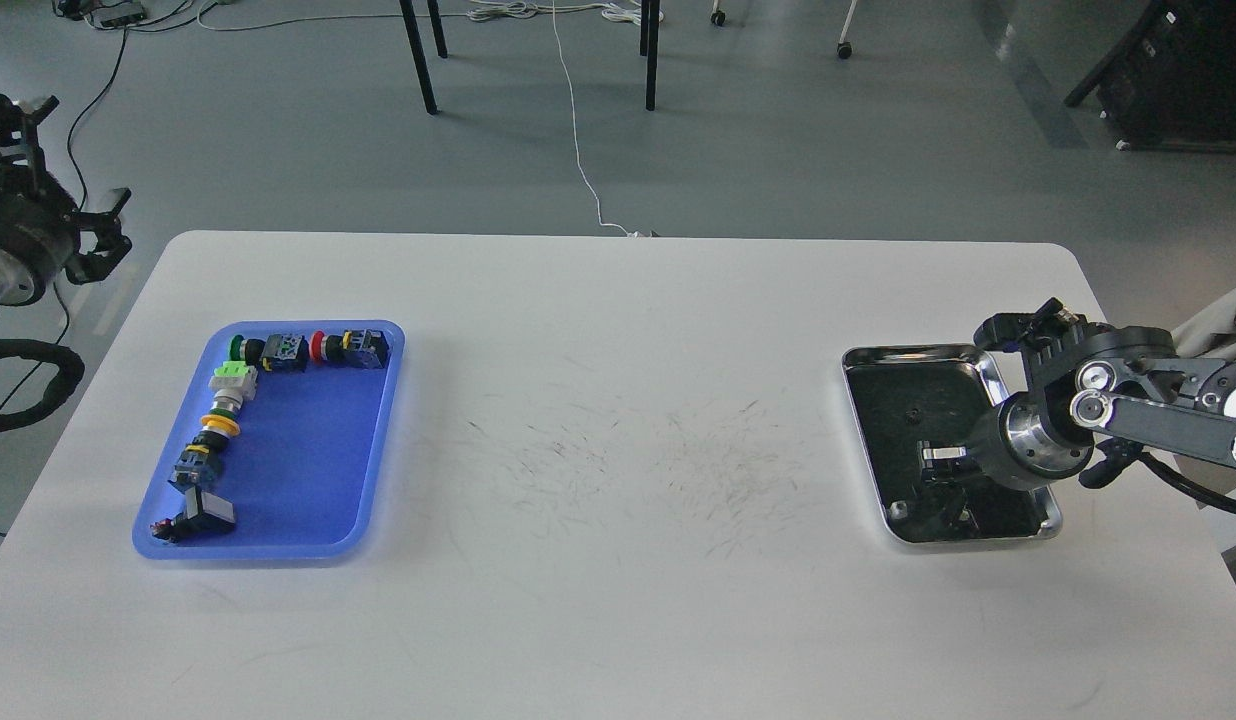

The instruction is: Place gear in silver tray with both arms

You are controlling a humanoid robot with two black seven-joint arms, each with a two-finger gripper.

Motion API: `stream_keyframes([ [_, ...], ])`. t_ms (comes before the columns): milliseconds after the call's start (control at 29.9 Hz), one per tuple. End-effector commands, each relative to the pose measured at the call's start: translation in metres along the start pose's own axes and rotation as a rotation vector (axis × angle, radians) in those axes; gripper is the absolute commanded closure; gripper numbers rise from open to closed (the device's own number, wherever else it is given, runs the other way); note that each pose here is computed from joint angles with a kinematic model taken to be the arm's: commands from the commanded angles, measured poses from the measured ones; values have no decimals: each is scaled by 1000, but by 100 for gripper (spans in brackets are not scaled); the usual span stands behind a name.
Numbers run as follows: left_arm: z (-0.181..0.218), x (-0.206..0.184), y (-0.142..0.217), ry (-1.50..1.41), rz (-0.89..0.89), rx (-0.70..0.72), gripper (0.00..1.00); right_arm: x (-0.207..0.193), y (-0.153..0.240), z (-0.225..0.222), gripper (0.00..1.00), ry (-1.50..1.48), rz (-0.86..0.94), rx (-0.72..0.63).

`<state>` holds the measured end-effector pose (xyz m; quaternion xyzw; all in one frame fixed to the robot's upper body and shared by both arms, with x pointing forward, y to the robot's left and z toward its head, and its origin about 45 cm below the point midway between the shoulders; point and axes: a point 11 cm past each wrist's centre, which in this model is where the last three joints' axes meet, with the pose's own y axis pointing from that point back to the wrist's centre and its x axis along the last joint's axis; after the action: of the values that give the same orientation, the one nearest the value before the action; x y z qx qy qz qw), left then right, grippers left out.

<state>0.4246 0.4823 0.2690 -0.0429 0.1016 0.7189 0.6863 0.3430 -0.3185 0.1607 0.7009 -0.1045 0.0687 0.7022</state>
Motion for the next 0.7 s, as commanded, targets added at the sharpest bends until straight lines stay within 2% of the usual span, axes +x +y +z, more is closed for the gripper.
stream_keyframes([
  [0, 1, 0, 0, 0, 0, -1, 2, 6, 4, -4, 4, -21, 15, 24],
  [134, 3, 2, 1, -7, 3, -2, 2, 31, 25, -22, 4, -71, 87, 119],
  [301, 5, 4, 1, -11, 7, -6, 2, 77, 80, -42, 4, -256, 199, 355],
  [401, 8, 6, 2, -16, 9, -8, 2, 108, 123, -50, 3, -418, 251, 561],
  [502, 13, 7, 3, -25, 6, -14, 2, 138, 158, -39, 3, -663, 264, 815],
  [602, 18, 6, 3, -27, 2, -23, 2, 170, 190, -10, 3, -940, 281, 1081],
  [669, 23, 5, 2, -26, 0, -33, 2, 186, 197, 18, 3, -1161, 261, 1261],
])
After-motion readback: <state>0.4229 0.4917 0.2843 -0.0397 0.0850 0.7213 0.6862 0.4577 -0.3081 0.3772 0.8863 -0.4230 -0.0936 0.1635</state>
